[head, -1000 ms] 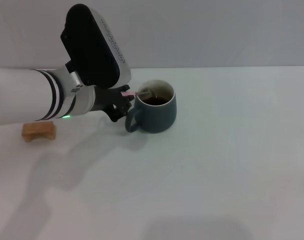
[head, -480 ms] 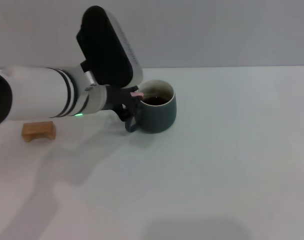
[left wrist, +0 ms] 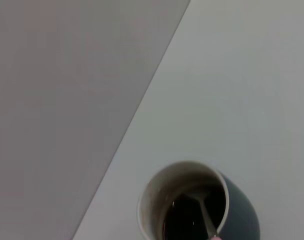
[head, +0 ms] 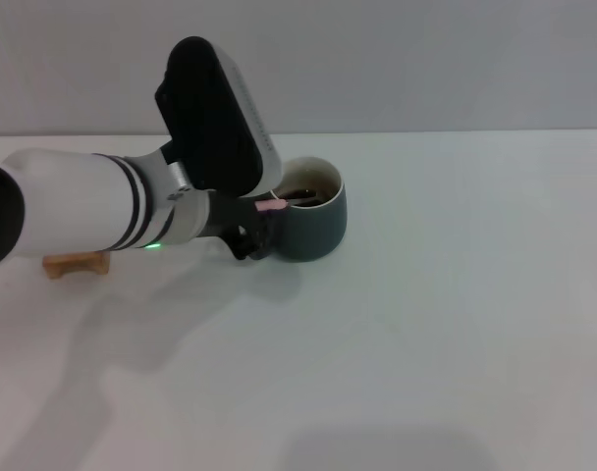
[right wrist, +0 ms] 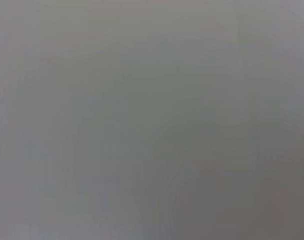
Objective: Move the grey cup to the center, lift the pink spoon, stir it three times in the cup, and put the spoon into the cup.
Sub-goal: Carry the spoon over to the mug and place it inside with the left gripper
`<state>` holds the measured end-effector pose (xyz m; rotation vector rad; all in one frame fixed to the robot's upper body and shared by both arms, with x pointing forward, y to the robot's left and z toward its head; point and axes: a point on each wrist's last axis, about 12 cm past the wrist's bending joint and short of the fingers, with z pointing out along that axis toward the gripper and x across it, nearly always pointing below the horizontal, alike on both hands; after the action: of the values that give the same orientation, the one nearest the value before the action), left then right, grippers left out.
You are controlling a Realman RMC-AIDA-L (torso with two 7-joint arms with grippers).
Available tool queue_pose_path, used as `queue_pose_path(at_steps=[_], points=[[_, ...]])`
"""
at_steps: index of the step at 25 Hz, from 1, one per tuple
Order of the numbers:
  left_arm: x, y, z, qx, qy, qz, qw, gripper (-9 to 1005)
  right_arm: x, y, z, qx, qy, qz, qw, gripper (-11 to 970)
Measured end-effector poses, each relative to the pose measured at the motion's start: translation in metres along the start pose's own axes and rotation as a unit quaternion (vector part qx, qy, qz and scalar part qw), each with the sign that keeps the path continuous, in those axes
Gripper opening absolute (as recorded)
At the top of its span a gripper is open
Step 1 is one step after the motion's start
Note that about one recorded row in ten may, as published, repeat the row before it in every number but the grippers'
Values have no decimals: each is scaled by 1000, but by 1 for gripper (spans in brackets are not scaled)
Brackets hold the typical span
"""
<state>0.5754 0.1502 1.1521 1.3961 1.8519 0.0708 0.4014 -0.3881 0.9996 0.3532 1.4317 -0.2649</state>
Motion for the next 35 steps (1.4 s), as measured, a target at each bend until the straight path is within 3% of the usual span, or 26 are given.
queue_pose_path(at_steps=[5, 17, 25, 35], points=[[7, 3, -6, -6, 7, -10, 1000, 206, 0, 1, 1, -1, 0, 0, 1000, 818], [-4, 17, -3, -22, -5, -4, 1000, 208, 0, 2, 2, -2, 0, 1, 1000, 819], [-17, 6, 1, -7, -13, 21, 1000, 209, 0, 1, 3, -2, 1, 0, 1000, 819], [-4, 9, -6, -19, 9, 21, 1000, 210, 0, 2, 3, -4, 1, 1, 1000, 818]])
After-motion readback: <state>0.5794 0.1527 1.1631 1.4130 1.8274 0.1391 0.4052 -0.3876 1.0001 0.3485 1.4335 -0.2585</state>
